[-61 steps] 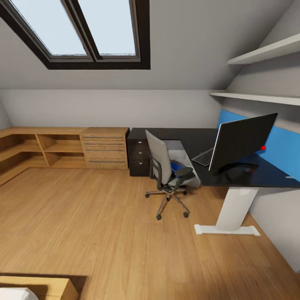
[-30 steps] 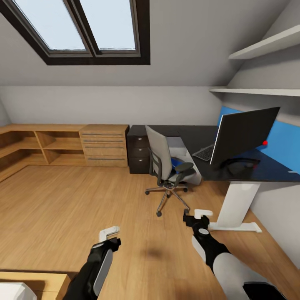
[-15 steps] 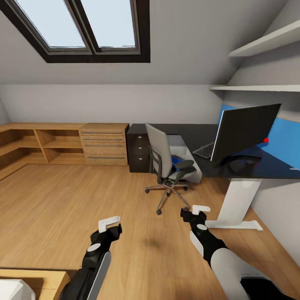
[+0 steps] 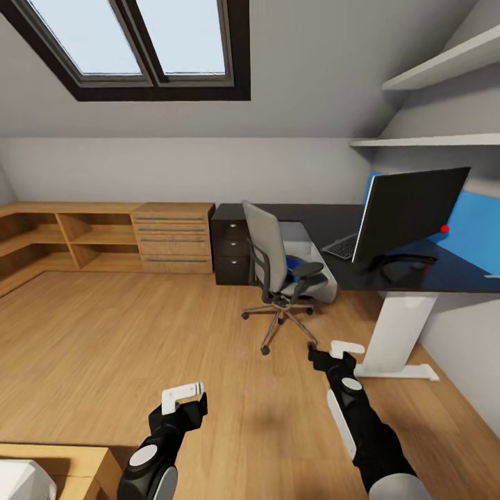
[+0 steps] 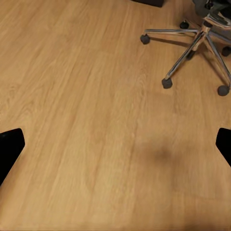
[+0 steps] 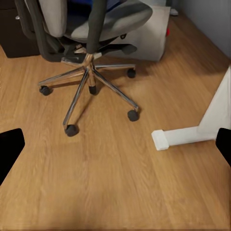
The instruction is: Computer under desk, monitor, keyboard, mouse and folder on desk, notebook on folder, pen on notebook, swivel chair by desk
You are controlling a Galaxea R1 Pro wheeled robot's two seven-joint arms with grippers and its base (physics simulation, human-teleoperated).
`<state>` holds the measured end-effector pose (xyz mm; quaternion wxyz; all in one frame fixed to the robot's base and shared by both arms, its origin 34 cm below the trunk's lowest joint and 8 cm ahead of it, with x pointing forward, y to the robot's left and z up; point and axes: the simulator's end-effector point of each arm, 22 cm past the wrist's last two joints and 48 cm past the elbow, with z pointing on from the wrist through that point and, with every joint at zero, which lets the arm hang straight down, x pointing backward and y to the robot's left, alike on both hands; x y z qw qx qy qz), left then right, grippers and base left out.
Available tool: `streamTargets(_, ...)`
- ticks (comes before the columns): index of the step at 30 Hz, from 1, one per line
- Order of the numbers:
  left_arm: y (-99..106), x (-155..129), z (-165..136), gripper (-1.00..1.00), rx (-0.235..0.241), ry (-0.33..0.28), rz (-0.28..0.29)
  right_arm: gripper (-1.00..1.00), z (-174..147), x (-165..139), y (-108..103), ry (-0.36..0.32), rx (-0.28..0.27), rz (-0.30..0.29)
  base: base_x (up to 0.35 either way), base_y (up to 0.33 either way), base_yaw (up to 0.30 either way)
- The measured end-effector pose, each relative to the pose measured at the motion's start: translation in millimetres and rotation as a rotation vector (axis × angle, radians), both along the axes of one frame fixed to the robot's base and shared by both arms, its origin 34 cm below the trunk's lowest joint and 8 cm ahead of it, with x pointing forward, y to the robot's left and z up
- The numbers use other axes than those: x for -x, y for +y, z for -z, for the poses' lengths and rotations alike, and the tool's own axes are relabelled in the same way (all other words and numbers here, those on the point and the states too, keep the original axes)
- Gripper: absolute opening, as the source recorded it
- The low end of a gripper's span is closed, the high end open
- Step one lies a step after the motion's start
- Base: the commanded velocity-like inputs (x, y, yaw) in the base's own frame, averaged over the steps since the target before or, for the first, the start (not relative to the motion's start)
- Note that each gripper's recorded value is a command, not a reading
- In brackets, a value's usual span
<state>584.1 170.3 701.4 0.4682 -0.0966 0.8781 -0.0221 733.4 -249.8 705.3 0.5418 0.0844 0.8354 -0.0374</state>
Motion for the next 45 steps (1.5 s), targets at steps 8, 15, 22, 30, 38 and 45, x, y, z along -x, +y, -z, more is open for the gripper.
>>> streamTargets(8, 0.2, 2.9, 16.2, 1.0, -0.002, 0.004, 0.0, 1.0, 8.4, 14.7, 1.1, -0.02, -0.009, 0.0, 0.0, 0.0, 0.0)
streamTargets(15, 0.7, 4.9, 30.4, 1.0, -0.002, 0.004, -0.001, 1.0, 21.4, 16.7, 1.3, -0.023, -0.009, 0.0, 0.0, 0.0, 0.0)
streamTargets(22, 0.9, 7.6, 44.8, 1.0, -0.003, 0.004, -0.002, 1.0, 34.8, 18.9, 0.4, -0.026, -0.009, 0.002, 0.0, 0.0, 0.0)
streamTargets(30, 1.5, 10.5, 61.7, 1.0, -0.004, 0.005, -0.003, 1.0, 51.0, 21.8, -0.1, -0.027, -0.008, 0.003, 0.0, 0.0, 0.0)
streamTargets(38, 0.6, 13.9, 78.5, 1.0, -0.003, 0.006, -0.002, 1.0, 59.6, 23.5, -1.7, -0.045, -0.009, 0.007, 0.0, 0.0, 0.0)
streamTargets(45, 0.6, 16.9, 93.4, 1.0, -0.004, 0.006, -0.001, 1.0, 60.4, 25.3, -2.7, -0.076, -0.011, 0.011, 0.0, 0.0, 0.0)
